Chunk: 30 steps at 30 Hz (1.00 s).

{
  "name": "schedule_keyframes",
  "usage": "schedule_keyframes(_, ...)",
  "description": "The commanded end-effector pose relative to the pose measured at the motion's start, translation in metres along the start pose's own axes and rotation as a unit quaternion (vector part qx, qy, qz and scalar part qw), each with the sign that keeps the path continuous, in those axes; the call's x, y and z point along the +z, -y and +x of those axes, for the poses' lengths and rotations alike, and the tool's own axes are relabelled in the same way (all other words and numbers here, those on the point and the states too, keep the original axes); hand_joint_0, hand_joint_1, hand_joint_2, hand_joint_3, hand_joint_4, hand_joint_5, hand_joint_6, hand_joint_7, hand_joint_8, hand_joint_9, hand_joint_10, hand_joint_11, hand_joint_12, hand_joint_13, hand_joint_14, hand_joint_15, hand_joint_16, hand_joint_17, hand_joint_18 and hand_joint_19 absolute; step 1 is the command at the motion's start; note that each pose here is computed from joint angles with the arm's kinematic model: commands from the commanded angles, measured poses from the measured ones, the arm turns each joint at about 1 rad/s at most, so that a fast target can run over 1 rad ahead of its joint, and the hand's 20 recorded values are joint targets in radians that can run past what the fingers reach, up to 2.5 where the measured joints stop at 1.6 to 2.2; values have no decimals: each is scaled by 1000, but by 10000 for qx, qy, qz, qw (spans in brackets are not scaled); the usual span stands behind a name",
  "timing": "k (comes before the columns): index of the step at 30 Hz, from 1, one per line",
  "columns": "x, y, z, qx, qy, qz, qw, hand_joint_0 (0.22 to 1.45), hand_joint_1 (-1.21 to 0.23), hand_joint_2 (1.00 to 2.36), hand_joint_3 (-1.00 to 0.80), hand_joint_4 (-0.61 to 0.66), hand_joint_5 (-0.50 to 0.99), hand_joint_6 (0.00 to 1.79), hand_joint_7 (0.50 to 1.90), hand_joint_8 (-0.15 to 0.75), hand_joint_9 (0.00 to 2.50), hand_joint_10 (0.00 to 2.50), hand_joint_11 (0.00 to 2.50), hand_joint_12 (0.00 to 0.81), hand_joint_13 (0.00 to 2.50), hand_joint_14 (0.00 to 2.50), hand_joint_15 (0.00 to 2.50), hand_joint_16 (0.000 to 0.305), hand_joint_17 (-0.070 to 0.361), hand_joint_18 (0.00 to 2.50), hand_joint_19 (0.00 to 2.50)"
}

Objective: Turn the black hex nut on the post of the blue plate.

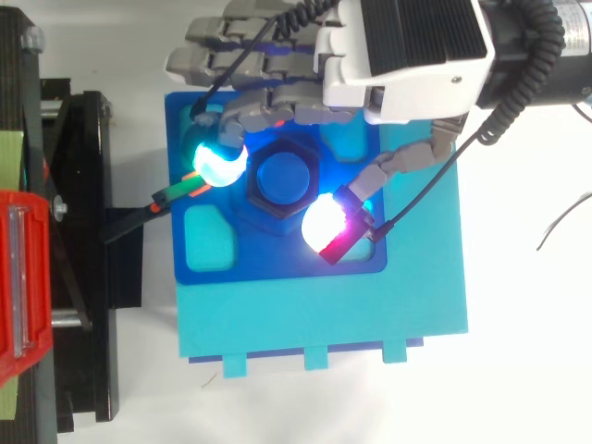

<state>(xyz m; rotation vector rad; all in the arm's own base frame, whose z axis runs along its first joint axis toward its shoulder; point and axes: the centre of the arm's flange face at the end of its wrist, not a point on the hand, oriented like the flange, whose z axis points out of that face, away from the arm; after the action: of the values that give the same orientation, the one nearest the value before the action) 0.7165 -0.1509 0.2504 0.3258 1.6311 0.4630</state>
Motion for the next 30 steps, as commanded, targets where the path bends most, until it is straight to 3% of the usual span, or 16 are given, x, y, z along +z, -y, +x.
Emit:
schedule_keyframes(1, 0, 0, 1, -3, -5, -3, 10000, 534, -801, 1000, -500, 180, -239, 503, 981, 125, 0, 0, 0, 270, 0, 0, 0, 38, 86, 0, 0)
schedule_keyframes(11, 0, 0, 1, 5, -5, -3, 10000, 396, -743, 1000, -500, 208, -250, 503, 947, 168, 0, 0, 0, 317, 0, 0, 0, 47, 106, 0, 0)
schedule_keyframes(22, 3, -6, 0, 0, -7, -37, 10000, 373, -733, 1000, -500, 151, -285, 502, 805, 172, 0, 0, 0, 331, 0, 0, 0, 50, 112, 0, 0)
schedule_keyframes(28, 6, -10, -10, -3, 13, -48, 10000, 373, -709, 1000, -500, 131, -297, 502, 779, 166, 0, 0, 0, 328, 0, 0, 0, 50, 112, 0, 0)
schedule_keyframes(30, 7, -13, -21, 4, -31, -50, 10000, 372, -708, 1000, -500, 127, -299, 502, 775, 167, 0, 0, 0, 328, 0, 0, 0, 50, 112, 0, 0)
